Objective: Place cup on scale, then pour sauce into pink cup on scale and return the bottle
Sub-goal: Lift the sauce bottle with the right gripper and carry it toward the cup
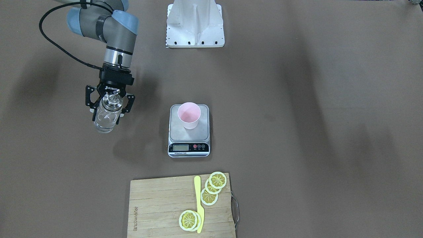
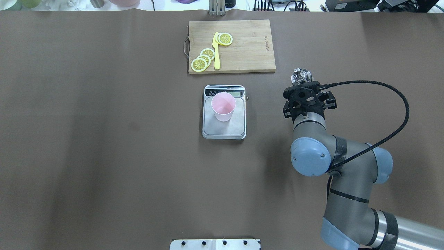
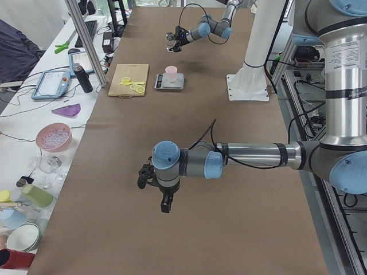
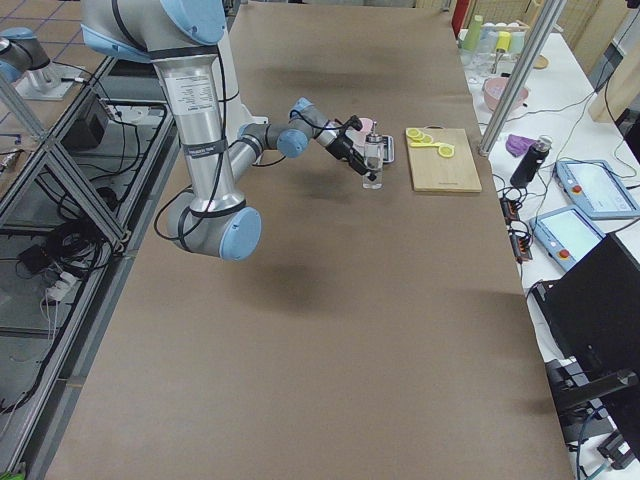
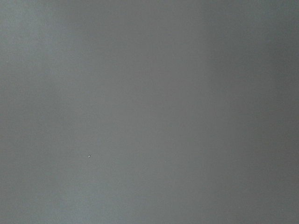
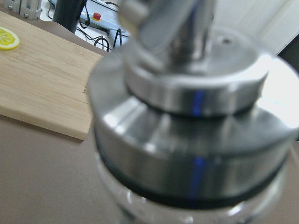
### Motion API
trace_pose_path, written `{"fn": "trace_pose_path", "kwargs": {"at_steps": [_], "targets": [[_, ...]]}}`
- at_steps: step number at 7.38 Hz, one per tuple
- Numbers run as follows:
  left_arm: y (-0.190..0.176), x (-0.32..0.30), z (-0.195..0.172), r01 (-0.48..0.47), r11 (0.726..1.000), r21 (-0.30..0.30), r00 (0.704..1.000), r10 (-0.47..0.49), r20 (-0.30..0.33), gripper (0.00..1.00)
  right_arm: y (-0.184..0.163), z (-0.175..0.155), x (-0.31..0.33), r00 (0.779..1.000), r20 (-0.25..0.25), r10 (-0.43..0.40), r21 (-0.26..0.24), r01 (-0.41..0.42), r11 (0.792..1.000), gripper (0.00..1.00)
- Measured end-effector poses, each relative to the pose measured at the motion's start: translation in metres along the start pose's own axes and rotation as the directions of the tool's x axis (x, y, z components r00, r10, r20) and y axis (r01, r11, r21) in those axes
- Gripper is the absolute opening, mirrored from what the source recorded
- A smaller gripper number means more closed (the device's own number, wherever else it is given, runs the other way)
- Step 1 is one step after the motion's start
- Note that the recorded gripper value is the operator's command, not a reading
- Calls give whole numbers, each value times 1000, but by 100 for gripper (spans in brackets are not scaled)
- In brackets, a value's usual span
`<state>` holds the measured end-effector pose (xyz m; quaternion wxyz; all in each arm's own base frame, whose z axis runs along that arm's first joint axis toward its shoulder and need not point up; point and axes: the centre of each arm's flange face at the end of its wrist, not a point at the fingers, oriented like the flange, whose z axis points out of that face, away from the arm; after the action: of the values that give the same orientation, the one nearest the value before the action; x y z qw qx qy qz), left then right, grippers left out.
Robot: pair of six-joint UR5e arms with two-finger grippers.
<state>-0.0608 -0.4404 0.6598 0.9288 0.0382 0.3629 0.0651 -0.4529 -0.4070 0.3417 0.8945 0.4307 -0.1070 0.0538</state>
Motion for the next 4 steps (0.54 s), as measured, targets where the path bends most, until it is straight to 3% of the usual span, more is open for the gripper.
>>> {"fn": "trace_pose_path", "kwargs": {"at_steps": [4], "targets": [[1,-3,3,9,1000,-8,1000,-9,0,99,5,-12,-23,982,-122,-141,-19,140,990,0]]}}
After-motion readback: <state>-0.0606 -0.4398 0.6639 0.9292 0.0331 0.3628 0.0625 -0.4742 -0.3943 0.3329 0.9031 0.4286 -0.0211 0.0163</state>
